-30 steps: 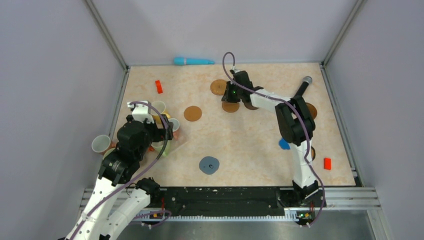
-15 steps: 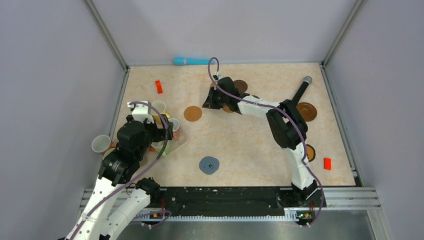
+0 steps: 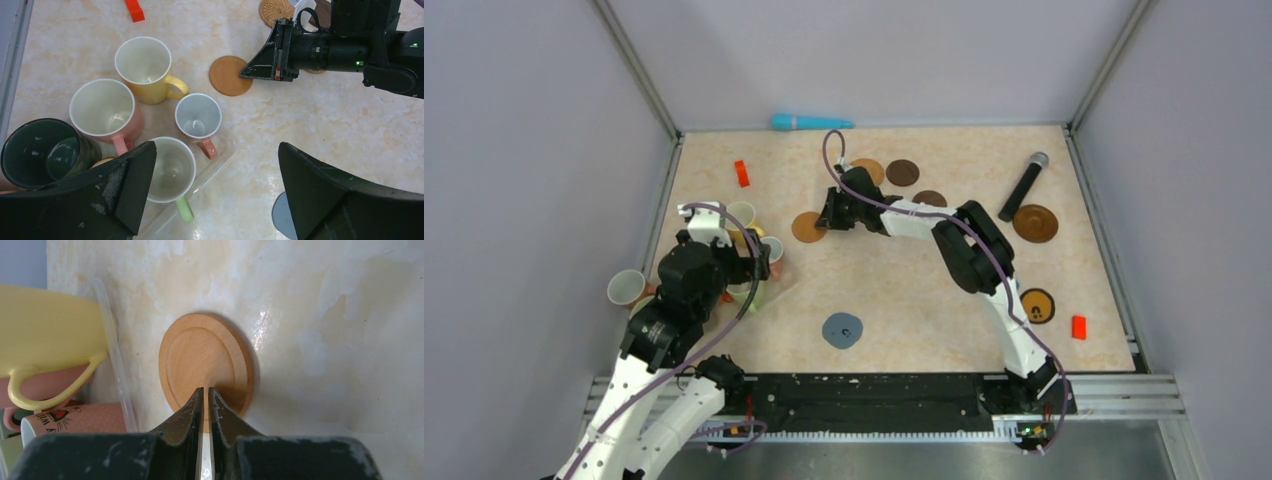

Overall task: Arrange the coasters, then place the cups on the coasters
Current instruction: Move the coaster to the center of the board.

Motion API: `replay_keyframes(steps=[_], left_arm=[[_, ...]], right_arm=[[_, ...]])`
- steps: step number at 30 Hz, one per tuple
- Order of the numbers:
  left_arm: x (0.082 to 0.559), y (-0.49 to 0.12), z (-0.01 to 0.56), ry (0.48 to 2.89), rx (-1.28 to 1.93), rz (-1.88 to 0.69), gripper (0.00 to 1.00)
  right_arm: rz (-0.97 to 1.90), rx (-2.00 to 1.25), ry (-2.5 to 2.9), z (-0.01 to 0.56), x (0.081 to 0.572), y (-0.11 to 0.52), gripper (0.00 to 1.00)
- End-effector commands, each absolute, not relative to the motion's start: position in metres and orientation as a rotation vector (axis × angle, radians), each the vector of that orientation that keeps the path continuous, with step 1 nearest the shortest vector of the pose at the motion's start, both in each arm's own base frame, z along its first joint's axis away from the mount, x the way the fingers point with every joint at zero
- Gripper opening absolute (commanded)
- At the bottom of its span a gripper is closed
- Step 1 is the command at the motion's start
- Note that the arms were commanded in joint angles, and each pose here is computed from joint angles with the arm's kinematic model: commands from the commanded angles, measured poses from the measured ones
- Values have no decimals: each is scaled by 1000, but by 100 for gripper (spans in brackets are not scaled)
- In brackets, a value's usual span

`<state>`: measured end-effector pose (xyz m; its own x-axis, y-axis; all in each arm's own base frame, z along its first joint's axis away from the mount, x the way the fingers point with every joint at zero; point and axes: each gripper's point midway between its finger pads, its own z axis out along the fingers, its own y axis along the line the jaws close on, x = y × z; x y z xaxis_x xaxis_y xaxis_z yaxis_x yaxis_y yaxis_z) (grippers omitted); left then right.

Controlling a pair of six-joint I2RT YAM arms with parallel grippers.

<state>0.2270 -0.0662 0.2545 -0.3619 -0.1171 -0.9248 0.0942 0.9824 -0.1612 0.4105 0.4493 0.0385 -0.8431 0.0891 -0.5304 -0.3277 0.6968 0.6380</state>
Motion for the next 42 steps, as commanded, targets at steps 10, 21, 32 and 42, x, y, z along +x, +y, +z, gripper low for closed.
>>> replay_keyframes(steps=[10,21,32,42], left_arm=[[230,-69,264,1883,-30,-247,97],[230,-69,263,1885,-31,-244,97],[230,-69,263,1885,-31,-244,97],[230,-69,264,1884,-31,-244,97]], right_arm=[[780,-208,2392,26,424,431,6],[564,-220,2388,22,437,398,5],[488,-164,2374,26,453,362,5],[490,-130,2355,32,463,342,4]])
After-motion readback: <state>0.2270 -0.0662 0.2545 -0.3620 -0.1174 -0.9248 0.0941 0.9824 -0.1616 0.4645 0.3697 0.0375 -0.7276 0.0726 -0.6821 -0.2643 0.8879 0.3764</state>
